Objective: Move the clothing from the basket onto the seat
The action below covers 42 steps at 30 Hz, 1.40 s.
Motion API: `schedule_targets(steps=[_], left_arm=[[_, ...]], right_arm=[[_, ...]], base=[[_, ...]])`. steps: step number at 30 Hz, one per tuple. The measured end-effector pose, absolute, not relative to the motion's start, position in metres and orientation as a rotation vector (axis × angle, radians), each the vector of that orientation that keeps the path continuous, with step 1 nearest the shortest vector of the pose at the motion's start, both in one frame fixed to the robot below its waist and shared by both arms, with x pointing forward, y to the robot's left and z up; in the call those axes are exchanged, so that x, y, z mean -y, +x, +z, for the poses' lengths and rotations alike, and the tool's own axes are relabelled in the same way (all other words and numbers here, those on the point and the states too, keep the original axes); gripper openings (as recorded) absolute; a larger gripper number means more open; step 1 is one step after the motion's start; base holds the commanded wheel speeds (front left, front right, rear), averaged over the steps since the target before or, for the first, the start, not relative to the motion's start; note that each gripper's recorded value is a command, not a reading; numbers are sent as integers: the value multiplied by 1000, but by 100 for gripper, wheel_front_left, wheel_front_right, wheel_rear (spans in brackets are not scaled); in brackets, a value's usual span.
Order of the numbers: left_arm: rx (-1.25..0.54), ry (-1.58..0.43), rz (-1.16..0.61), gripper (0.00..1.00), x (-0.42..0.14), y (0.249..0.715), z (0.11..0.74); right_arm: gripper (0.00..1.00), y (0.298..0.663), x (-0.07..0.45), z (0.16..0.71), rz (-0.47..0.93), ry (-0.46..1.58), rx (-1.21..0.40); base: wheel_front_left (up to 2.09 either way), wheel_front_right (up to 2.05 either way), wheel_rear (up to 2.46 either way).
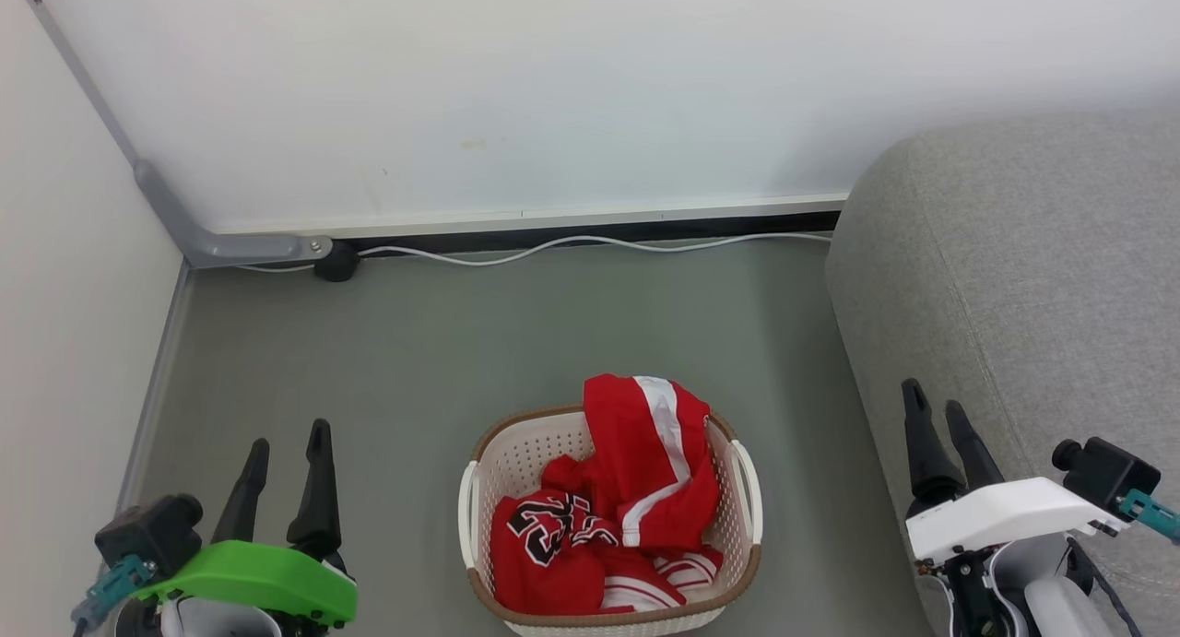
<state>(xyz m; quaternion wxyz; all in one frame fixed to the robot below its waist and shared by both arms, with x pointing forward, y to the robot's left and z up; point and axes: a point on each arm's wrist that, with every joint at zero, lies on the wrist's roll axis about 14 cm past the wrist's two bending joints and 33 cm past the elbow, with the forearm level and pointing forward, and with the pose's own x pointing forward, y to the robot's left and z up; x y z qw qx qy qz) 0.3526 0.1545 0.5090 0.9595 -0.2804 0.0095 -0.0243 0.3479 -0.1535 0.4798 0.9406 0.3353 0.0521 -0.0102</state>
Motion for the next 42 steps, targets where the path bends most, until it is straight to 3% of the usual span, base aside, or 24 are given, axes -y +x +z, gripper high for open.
schedule_targets(steps=[31, 42], left_arm=[[56, -159, -82, 100, -143, 333, 510], [54, -113, -90, 100, -141, 329, 505]], right_arm=[[100, 337, 126, 485, 76, 298, -40], [100, 334, 121, 483, 99, 237, -31]], base=[[0, 0, 0], [0, 0, 0]])
